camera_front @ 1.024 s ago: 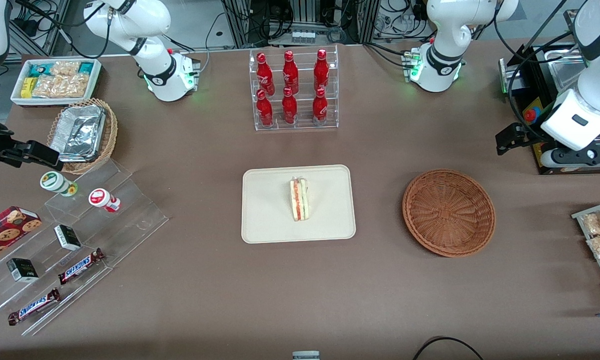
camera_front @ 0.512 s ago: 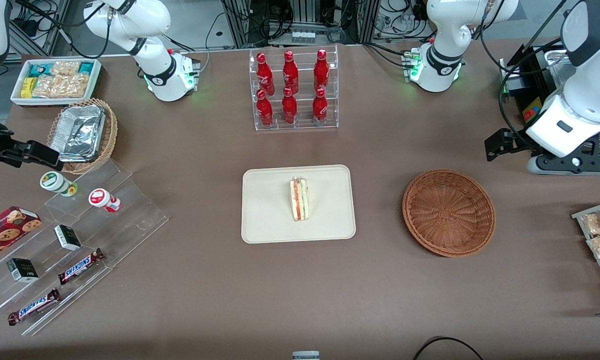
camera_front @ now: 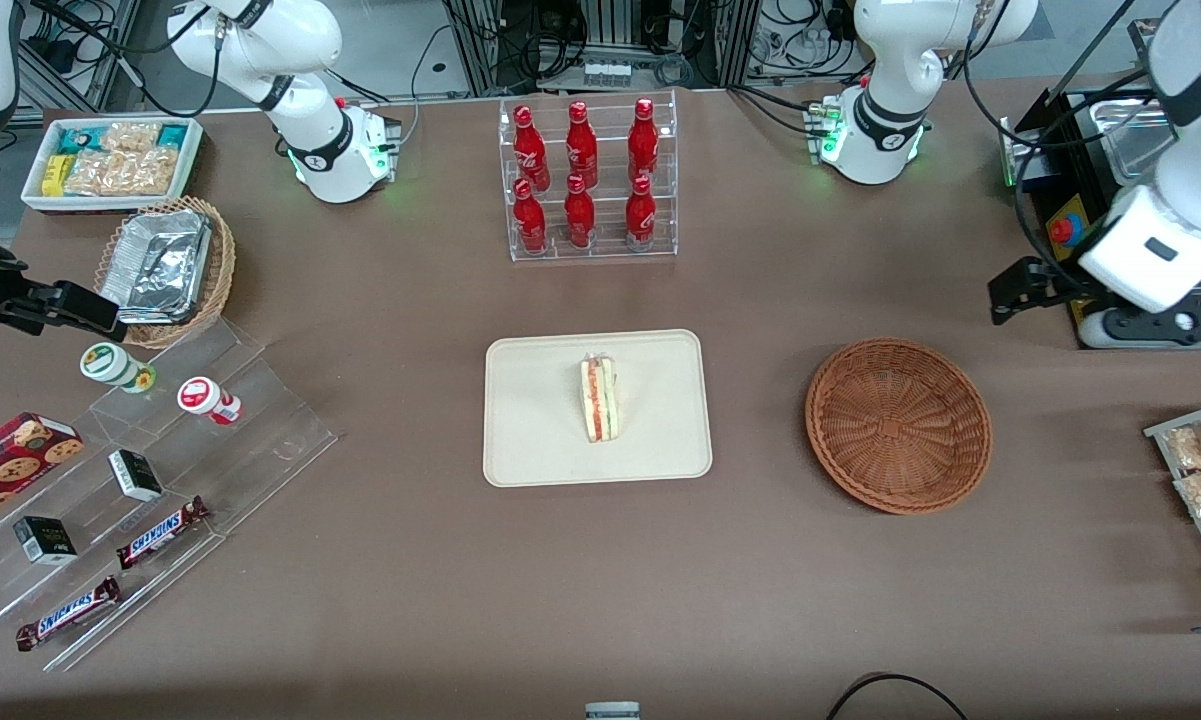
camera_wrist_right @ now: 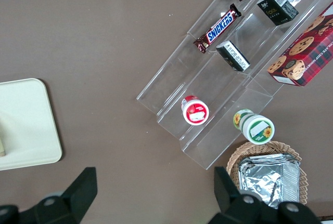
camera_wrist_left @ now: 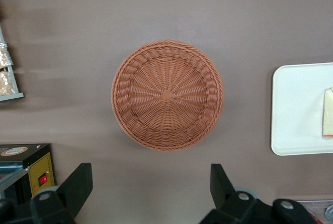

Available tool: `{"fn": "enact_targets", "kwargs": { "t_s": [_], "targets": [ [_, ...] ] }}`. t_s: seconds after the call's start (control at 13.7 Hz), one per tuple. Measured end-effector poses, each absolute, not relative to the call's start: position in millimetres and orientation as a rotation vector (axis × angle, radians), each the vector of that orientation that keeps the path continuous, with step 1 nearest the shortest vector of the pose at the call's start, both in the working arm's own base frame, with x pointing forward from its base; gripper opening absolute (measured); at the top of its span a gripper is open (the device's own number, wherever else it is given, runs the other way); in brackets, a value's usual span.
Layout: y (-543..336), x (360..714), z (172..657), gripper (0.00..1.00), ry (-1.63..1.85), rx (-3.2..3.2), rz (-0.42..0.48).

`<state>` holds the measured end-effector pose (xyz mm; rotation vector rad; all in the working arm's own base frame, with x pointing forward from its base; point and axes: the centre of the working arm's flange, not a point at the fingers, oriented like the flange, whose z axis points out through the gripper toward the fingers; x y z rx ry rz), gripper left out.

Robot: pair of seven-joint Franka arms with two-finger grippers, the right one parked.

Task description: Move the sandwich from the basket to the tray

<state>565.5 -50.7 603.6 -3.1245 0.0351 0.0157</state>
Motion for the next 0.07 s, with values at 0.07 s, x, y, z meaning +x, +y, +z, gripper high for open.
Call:
{"fn": "enact_targets", "kwargs": {
  "t_s": [0.07],
  "targets": [
    [-45.1, 565.8, 603.8, 1.00, 0.045, -3.124, 0.017]
  ]
}}
